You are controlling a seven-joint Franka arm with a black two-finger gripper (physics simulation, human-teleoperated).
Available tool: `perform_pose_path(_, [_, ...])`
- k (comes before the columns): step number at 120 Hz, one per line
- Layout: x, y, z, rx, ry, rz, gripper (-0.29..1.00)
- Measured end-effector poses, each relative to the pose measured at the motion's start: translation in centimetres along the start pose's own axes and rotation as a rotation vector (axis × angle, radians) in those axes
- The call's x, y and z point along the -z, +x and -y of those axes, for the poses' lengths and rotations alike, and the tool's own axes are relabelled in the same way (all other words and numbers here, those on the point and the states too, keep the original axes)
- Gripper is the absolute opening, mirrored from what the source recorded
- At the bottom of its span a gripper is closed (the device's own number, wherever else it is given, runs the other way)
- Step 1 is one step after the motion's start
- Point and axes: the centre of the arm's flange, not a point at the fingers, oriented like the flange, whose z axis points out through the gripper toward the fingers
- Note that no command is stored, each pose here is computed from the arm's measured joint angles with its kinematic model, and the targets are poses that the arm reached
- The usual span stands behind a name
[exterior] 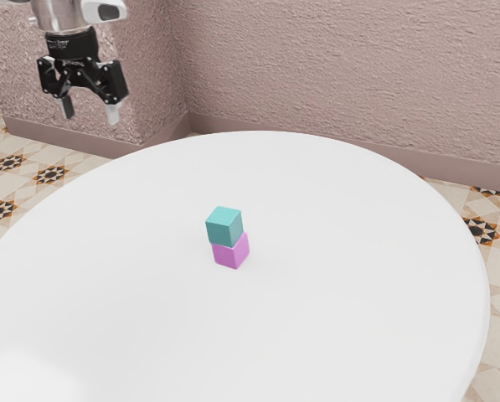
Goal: Pick up the blue block with one arm, and put the blue block on the table with one arm
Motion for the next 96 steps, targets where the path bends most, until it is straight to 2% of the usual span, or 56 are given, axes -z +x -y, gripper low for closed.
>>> perform_pose_path(33, [0.3, -0.1, 0.3, 0.013, -0.003, -0.003, 0.70])
perform_pose_path(46, [6.7, -1.9, 0.5, 0.016, -0.012, -0.115, 0.70])
perform_pose_path(58, [9.4, -3.3, 0.4, 0.012, -0.015, -0.144, 0.70])
perform_pose_path(96, [7.6, -1.9, -2.2, -0.032, -0.008, -0.080, 0.70])
